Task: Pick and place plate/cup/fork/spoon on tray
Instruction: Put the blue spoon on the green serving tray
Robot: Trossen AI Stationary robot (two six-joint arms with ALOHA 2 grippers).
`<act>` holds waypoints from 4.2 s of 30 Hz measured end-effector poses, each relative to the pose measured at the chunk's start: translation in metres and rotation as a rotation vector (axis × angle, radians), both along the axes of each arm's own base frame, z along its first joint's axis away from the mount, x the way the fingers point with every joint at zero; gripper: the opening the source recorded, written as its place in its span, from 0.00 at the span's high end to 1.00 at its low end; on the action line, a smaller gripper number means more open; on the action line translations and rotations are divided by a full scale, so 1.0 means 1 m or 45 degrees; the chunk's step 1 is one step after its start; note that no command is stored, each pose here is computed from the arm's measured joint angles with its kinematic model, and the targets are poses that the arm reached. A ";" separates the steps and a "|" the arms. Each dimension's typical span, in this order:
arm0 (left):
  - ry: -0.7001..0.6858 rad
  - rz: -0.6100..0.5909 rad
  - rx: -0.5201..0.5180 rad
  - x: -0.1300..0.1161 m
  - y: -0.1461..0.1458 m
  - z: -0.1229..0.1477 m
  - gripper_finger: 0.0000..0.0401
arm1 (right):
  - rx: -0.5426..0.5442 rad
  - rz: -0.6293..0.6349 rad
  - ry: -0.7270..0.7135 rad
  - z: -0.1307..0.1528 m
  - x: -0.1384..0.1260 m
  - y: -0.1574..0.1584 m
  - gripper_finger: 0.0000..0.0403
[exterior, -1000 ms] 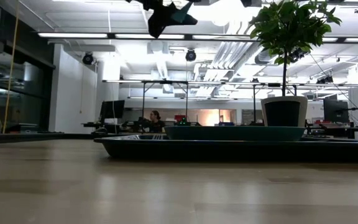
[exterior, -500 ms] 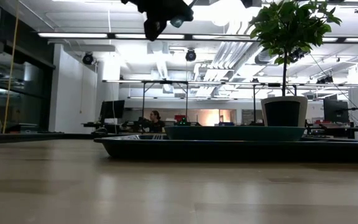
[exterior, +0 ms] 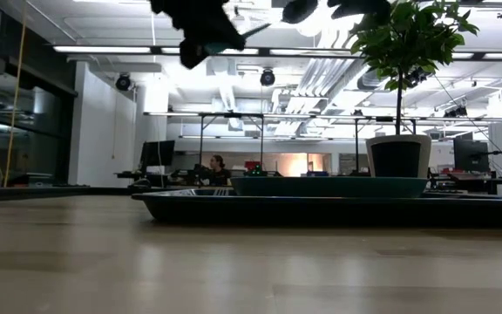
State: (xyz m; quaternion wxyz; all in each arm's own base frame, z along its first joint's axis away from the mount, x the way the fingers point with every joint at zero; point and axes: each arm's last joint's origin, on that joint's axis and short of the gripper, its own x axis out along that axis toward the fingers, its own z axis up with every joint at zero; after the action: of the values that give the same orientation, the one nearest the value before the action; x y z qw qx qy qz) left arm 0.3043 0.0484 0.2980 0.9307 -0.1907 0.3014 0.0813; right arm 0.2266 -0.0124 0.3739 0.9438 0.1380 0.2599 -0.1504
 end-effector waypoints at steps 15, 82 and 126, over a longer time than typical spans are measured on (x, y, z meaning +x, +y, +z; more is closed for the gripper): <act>-0.215 0.321 -0.352 -0.049 -0.026 -0.055 1.00 | 0.099 -0.124 0.233 -0.035 -0.045 0.005 0.54; -0.205 1.325 -1.107 -0.035 -0.107 -0.182 1.00 | 0.484 -0.130 -0.243 -0.127 -0.058 0.024 0.54; -0.108 1.324 -1.109 -0.029 -0.100 -0.198 1.00 | 0.482 -0.163 -0.261 -0.127 -0.058 0.023 0.54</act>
State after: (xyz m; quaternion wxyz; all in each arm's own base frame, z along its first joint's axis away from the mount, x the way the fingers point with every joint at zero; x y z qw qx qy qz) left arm 0.2750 -0.0516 0.1002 0.6199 -0.6712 0.1388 0.3820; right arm 0.1689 0.0104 0.2472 0.9112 0.3433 0.1768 -0.1437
